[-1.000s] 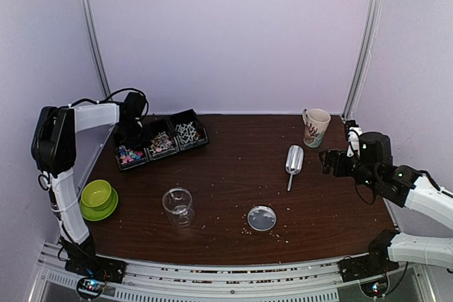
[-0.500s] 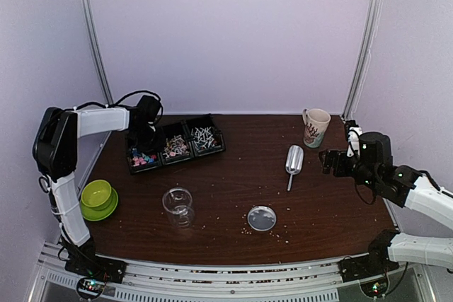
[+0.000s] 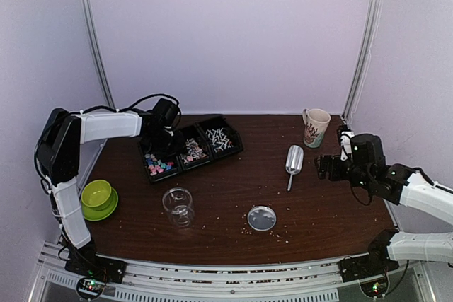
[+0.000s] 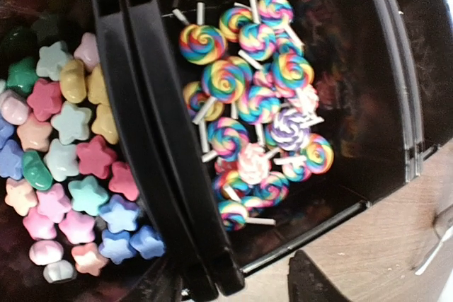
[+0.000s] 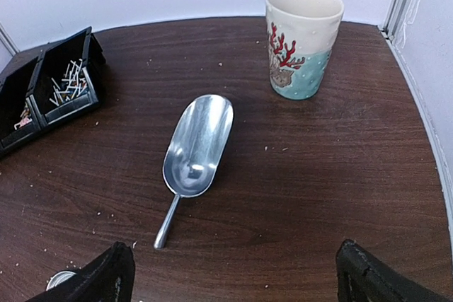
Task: Pack the candies
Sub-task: Move the plate to the center of the board, then pick up the spatula from the center of the board.
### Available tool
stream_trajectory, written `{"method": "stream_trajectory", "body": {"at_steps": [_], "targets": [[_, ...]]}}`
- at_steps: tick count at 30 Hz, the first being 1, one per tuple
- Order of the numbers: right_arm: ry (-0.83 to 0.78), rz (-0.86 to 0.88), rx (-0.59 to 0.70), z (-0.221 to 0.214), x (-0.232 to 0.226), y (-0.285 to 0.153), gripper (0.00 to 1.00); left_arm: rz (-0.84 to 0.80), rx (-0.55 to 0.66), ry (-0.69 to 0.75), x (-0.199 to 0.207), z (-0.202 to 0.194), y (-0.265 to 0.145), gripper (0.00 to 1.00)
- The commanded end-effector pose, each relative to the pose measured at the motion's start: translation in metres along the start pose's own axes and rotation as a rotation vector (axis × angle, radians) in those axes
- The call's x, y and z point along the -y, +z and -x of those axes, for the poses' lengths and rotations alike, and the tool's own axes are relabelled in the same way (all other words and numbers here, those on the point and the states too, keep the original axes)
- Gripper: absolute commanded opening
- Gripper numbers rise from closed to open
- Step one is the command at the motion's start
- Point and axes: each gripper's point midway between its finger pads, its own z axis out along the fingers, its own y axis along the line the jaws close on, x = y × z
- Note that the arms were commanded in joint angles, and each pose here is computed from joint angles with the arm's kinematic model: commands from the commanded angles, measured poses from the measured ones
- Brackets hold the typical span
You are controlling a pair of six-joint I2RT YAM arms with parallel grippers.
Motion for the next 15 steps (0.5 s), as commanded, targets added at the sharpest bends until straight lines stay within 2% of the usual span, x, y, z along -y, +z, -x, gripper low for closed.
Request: {"method": "stream_trajectory", "body": {"at_steps": [1, 4, 5, 10, 15], "targets": [[-0.047, 0.022, -0.036, -0.005, -0.014, 0.003, 1.0, -0.152, 0.078, -0.005, 0.044, 0.028, -0.03, 0.58], [-0.071, 0.011, -0.071, -0.013, -0.02, 0.009, 1.0, -0.18, 0.102, 0.016, 0.054, 0.035, -0.044, 0.67], [-0.072, 0.001, -0.09, -0.017, -0.024, 0.013, 1.0, -0.182, 0.135, 0.032, 0.056, 0.042, -0.058, 0.76], [-0.051, 0.033, -0.105, -0.016, -0.043, 0.019, 1.0, -0.171, 0.234, 0.079, 0.053, 0.055, -0.103, 0.97], [-0.059, 0.035, -0.133, -0.017, -0.058, 0.026, 1.0, -0.138, 0.326, 0.111, 0.035, 0.055, -0.148, 0.98]]}}
